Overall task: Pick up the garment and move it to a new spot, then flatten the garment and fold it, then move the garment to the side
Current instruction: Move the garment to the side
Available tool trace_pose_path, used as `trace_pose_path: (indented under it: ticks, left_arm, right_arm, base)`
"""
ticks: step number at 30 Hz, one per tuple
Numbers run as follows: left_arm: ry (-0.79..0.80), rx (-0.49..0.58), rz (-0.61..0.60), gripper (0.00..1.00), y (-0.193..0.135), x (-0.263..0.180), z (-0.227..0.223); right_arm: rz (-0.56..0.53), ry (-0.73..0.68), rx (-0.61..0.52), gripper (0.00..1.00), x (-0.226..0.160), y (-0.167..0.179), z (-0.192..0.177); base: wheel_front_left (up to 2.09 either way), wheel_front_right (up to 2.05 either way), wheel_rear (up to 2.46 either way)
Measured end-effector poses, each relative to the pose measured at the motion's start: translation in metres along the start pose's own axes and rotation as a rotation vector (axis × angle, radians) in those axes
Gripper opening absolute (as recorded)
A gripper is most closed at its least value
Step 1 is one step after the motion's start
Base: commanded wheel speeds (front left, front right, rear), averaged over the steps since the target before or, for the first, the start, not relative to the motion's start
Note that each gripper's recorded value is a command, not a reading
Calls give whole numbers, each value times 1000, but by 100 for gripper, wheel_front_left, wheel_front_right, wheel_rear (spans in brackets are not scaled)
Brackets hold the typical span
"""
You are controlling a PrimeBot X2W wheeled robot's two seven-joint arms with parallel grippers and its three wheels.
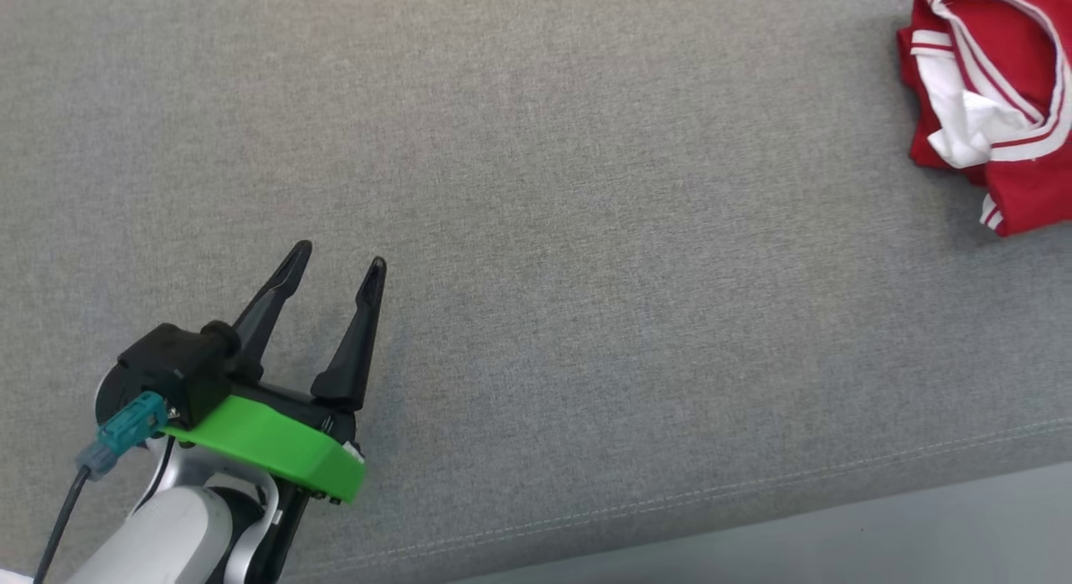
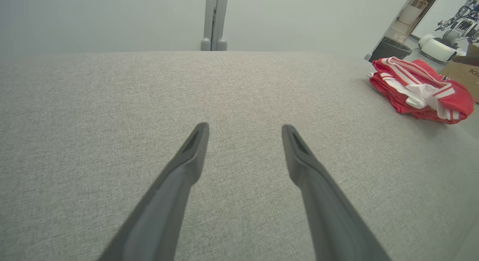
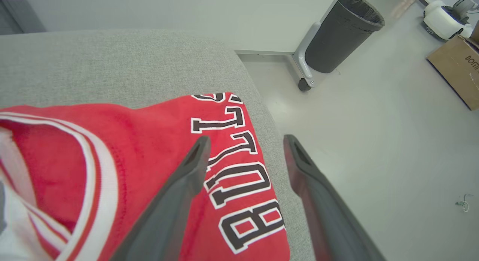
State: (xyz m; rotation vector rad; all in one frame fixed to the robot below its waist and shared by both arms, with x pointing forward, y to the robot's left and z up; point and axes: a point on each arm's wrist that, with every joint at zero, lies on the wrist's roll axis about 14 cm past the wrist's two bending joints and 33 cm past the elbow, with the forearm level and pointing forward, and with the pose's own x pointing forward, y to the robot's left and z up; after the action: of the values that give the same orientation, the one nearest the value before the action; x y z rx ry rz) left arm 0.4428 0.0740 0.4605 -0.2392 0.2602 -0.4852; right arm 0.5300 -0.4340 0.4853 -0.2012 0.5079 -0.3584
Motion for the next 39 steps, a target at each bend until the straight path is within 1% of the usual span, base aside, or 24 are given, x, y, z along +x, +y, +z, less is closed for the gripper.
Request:
trace_pose_path:
  ticks: [3,7,9,12,14,16,22,26,28,32,39]
  left_arm:
    - [-39,-48,-14,100,-9,1,10]
    - [-97,-72,12,100,-8,-1,25]
    - [-130,-86,34,100,-6,-3,32]
    - [-183,-106,84,100,0,-8,43]
    - [-226,-98,138,100,9,-15,54]
    - [-259,-89,181,100,16,-23,63]
    - [-274,-29,266,100,28,-44,68]
    - [-280,-26,323,100,37,-61,67]
    - [-284,-38,356,100,42,-71,65]
    - [-285,-60,410,100,50,-92,59]
    - [-292,-34,463,100,56,-123,53]
  right_arm:
    - [26,-63,7,100,-7,9,20]
    - [85,-181,18,100,-23,28,54]
    - [121,-229,11,100,-33,38,66]
    - [174,-289,12,100,-50,51,74]
    - [222,-354,37,100,-69,60,84]
    - [260,-390,45,100,-86,66,83]
    - [303,-462,70,100,-114,73,83]
    - [331,-513,105,100,-129,83,84]
    - [349,-532,108,100,-136,92,81]
    - [412,-554,159,100,-150,120,71]
    - [478,-609,207,100,-177,155,62]
  base:
    - [0,0,0]
    - [0,0,0]
    - [0,0,0]
    - [0,0,0]
    - [0,0,0]
    - [0,0,0]
    - [0,0,0]
    - [0,0,0]
    - [0,0,0]
    - [0,0,0]
    - [0,0,0]
